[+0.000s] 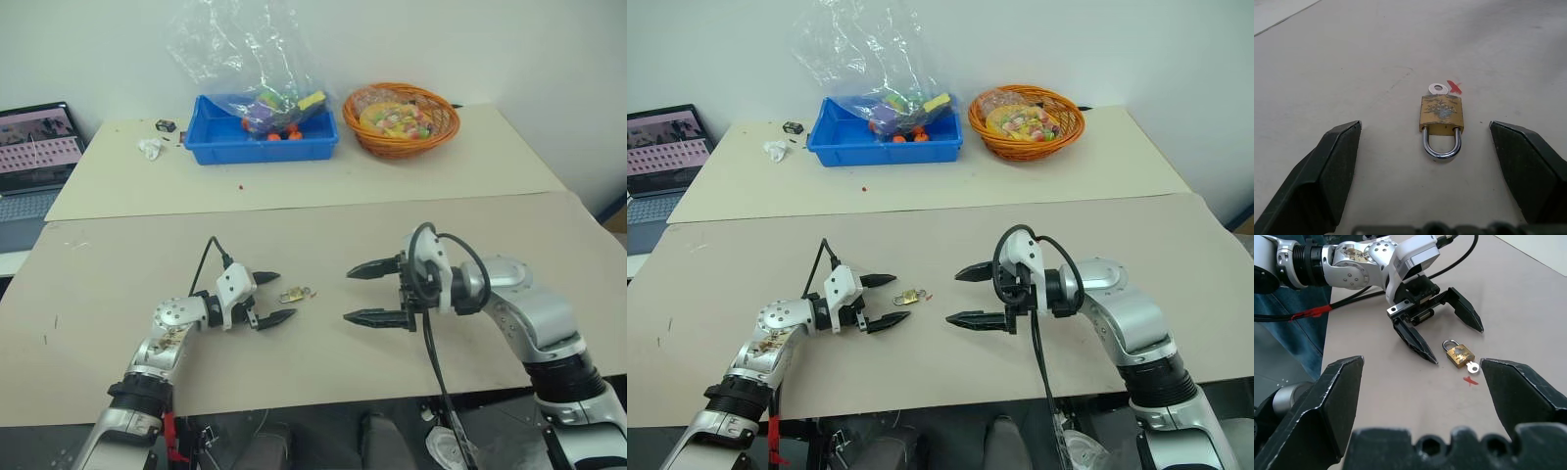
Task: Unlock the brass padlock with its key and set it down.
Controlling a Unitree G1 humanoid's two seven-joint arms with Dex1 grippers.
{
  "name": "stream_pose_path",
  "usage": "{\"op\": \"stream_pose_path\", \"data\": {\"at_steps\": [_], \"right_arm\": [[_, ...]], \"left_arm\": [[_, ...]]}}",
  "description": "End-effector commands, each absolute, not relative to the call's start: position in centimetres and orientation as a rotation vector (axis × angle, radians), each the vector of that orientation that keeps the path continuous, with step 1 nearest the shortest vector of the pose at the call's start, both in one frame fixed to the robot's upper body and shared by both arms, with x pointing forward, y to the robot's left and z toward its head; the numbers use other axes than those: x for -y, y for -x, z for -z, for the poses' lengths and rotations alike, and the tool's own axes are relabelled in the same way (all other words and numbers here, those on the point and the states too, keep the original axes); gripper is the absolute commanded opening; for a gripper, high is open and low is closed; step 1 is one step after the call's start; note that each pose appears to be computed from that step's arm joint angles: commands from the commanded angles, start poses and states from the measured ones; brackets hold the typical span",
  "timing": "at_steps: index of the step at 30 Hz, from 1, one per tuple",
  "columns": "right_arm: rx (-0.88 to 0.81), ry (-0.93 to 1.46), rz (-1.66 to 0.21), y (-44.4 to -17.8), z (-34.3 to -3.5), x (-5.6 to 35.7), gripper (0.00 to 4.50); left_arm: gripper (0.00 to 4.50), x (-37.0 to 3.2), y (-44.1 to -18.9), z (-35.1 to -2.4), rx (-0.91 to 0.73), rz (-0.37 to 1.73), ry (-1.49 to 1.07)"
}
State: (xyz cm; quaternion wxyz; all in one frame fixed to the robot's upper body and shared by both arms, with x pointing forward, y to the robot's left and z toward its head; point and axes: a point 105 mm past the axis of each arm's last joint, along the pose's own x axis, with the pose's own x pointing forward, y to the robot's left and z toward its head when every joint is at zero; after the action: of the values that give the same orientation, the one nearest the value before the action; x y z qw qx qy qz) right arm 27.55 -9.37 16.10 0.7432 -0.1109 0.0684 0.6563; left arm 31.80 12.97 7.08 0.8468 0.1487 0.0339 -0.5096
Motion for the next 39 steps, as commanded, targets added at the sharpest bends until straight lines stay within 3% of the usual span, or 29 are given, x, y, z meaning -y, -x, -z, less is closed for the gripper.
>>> {"op": "stream_pose_path", "data": {"at_steps": [1, 2, 5, 10, 15, 34, 35, 36, 39], "right_arm": [[-0.104, 0.263, -1.426, -27.5, -17.1, 9.6, 4.5], [-0.103, 0.264, -1.425, -27.6, -17.1, 9.6, 4.5], [-0.099, 0.26, -1.425, -27.6, -17.1, 9.5, 4.5], [-0.094, 0.256, -1.423, -27.6, -17.3, 9.4, 4.5], [-0.09, 0.251, -1.414, -27.5, -17.3, 9.5, 4.5], [-0.097, 0.26, -1.39, -28.1, -16.8, 9.4, 4.5], [-0.095, 0.262, -1.387, -28.1, -16.7, 9.4, 4.5], [-0.095, 0.262, -1.388, -28.1, -16.7, 9.4, 4.5], [-0.094, 0.259, -1.39, -28.1, -16.8, 9.3, 4.5]], "left_arm": [[4.46, -12.5, -31.1, -6.0, -0.11, 1.102, -0.296], [4.46, -12.4, -31.1, -5.9, -0.111, 1.103, -0.296], [3.77, -12.3, -31.1, -6.0, -0.11, 1.107, -0.294], [1.75, -11.6, -31.6, -6.2, -0.097, 1.118, -0.293], [0.12, -11.2, -31.7, -6.3, -0.09, 1.129, -0.296], [0.12, -12.4, -31.5, -6.1, -0.101, 1.069, -0.325], [0.69, -12.5, -31.5, -6.2, -0.094, 1.065, -0.327], [0.83, -12.5, -31.5, -6.3, -0.091, 1.071, -0.339], [1.99, -12.7, -31.6, -6.2, -0.096, 1.065, -0.371]]}}
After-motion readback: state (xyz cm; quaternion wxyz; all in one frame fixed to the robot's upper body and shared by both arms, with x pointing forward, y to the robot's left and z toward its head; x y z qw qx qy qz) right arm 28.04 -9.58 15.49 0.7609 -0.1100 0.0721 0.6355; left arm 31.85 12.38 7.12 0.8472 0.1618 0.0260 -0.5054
